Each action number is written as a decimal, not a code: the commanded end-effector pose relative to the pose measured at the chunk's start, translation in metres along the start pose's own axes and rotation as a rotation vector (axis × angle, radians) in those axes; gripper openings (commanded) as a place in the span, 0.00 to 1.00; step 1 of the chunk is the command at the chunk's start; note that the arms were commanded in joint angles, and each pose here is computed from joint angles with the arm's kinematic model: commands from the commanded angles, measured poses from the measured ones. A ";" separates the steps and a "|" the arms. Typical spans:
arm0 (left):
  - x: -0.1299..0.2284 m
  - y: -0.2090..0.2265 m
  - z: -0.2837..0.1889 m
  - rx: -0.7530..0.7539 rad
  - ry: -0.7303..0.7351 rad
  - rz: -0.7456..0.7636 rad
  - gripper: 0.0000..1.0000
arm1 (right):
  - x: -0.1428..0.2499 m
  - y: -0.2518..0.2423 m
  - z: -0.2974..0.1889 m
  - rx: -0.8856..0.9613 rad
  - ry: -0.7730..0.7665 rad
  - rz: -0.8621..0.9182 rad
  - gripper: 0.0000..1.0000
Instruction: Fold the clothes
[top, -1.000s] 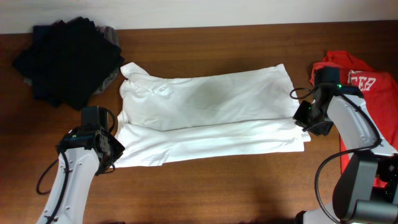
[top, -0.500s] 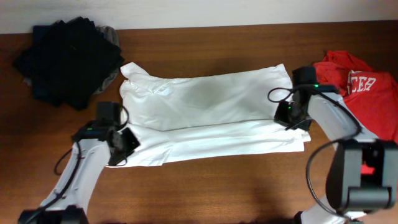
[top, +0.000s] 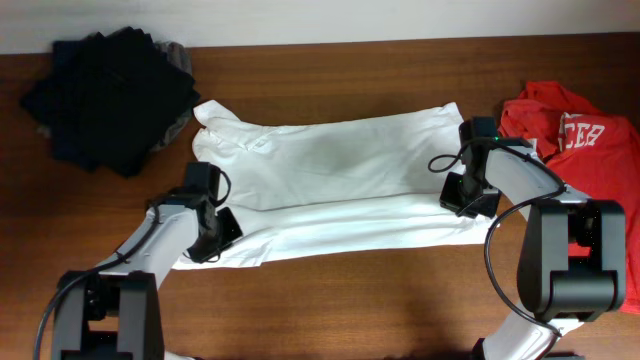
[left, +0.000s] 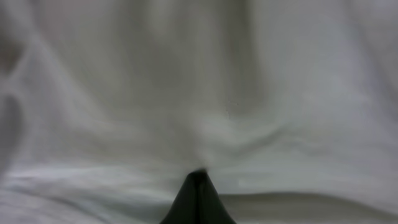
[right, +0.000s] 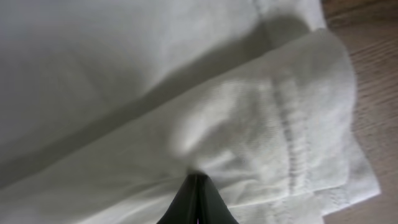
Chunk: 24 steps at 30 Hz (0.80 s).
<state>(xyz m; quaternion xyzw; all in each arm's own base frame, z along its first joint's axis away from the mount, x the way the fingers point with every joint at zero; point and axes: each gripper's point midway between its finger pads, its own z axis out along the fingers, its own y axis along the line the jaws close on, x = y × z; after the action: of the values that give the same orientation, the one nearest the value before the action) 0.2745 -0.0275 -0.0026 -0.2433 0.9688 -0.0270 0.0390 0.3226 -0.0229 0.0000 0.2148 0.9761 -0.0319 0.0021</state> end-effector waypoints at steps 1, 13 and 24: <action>-0.005 0.030 -0.001 -0.096 -0.012 -0.092 0.01 | 0.003 -0.010 0.001 0.063 0.010 0.034 0.04; -0.045 0.025 -0.124 -0.034 -0.302 -0.079 0.03 | -0.027 -0.007 -0.093 -0.001 -0.111 0.084 0.12; -0.084 -0.074 -0.195 0.411 -0.475 0.275 0.99 | -0.028 0.026 -0.128 -0.189 -0.107 -0.061 0.98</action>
<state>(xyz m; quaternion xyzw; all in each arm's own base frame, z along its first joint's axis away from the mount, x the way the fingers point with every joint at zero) 0.3399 -0.0229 0.1749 -0.1948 0.9316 -0.1120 0.2858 0.3579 -0.0166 0.1191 0.2246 0.9719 0.0085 0.0700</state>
